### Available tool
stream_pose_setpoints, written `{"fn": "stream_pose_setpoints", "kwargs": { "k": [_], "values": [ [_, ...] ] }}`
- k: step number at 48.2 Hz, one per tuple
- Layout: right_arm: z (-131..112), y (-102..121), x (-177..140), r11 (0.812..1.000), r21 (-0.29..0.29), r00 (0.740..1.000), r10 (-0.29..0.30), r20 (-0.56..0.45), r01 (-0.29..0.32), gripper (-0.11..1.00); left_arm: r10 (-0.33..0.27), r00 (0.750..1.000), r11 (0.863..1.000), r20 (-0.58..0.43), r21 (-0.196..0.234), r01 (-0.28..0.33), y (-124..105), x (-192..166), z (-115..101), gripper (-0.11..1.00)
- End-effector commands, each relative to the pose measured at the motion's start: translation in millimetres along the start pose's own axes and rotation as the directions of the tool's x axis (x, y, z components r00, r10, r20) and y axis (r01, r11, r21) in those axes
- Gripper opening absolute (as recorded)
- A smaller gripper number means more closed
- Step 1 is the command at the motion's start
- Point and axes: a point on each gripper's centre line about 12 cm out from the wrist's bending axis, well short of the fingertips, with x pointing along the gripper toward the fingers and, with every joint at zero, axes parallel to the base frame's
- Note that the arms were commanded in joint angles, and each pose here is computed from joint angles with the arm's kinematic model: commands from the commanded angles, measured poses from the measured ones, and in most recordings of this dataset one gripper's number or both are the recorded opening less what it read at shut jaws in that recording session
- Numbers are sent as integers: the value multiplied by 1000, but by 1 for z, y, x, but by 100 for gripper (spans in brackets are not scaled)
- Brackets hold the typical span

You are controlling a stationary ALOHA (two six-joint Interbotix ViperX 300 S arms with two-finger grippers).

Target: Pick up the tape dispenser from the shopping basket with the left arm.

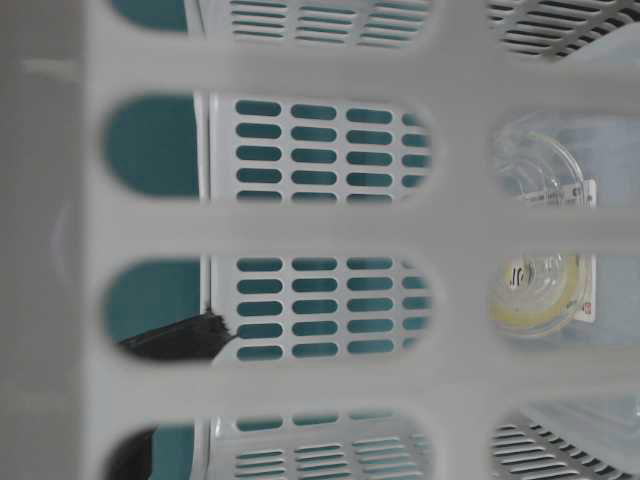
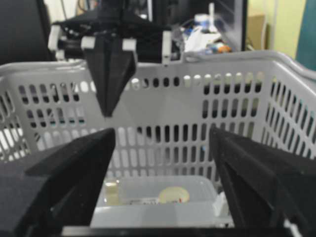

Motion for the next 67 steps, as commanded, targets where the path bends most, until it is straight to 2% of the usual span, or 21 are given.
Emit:
{"fn": "stream_pose_setpoints", "kwargs": {
  "k": [1,4,10,13,16,19,32,43,47,54,55,62,67],
  "values": [
    [10,1,1,1000,3,1000,5,27,-5,72,0,1000,1000,-3,-4,0,-3,-3,9,5],
    [10,2,0,1000,3,1000,8,29,-8,72,4,999,1000,-33,-20,-5,-3,3,8,19],
    [12,2,-2,1000,3,999,10,40,-10,72,14,994,999,-106,-44,-19,-3,21,3,56],
    [12,2,-2,1000,3,999,10,44,-10,72,19,989,999,-145,-44,-25,-4,32,0,75],
    [12,2,-3,1000,3,999,10,44,-10,72,22,986,998,-168,-48,-30,-4,42,-3,87],
    [12,2,-3,1000,3,999,10,44,-10,72,25,982,998,-187,-44,-33,-4,52,-5,91],
    [11,2,-3,1000,3,999,10,43,-10,72,37,963,998,-268,-36,-48,-2,87,-25,90],
    [10,2,-4,1000,3,999,10,41,-10,72,34,974,998,-225,-51,-47,1,99,-21,88],
    [10,2,-4,1000,3,999,11,43,-11,72,34,973,998,-228,-52,-47,1,97,-20,75],
    [11,2,-5,1000,3,999,11,47,-12,72,28,978,998,-206,-43,-38,-3,87,-11,32],
    [11,2,-5,1000,3,999,11,47,-12,72,28,979,999,-202,-39,-36,-3,84,-10,28],
    [11,2,-7,1000,2,999,12,53,-12,72,30,985,998,-170,-45,-38,-2,59,12,29],
    [11,2,-8,1000,3,998,12,55,-12,72,33,989,998,-144,-54,-41,-1,28,39,29]
  ]
}}
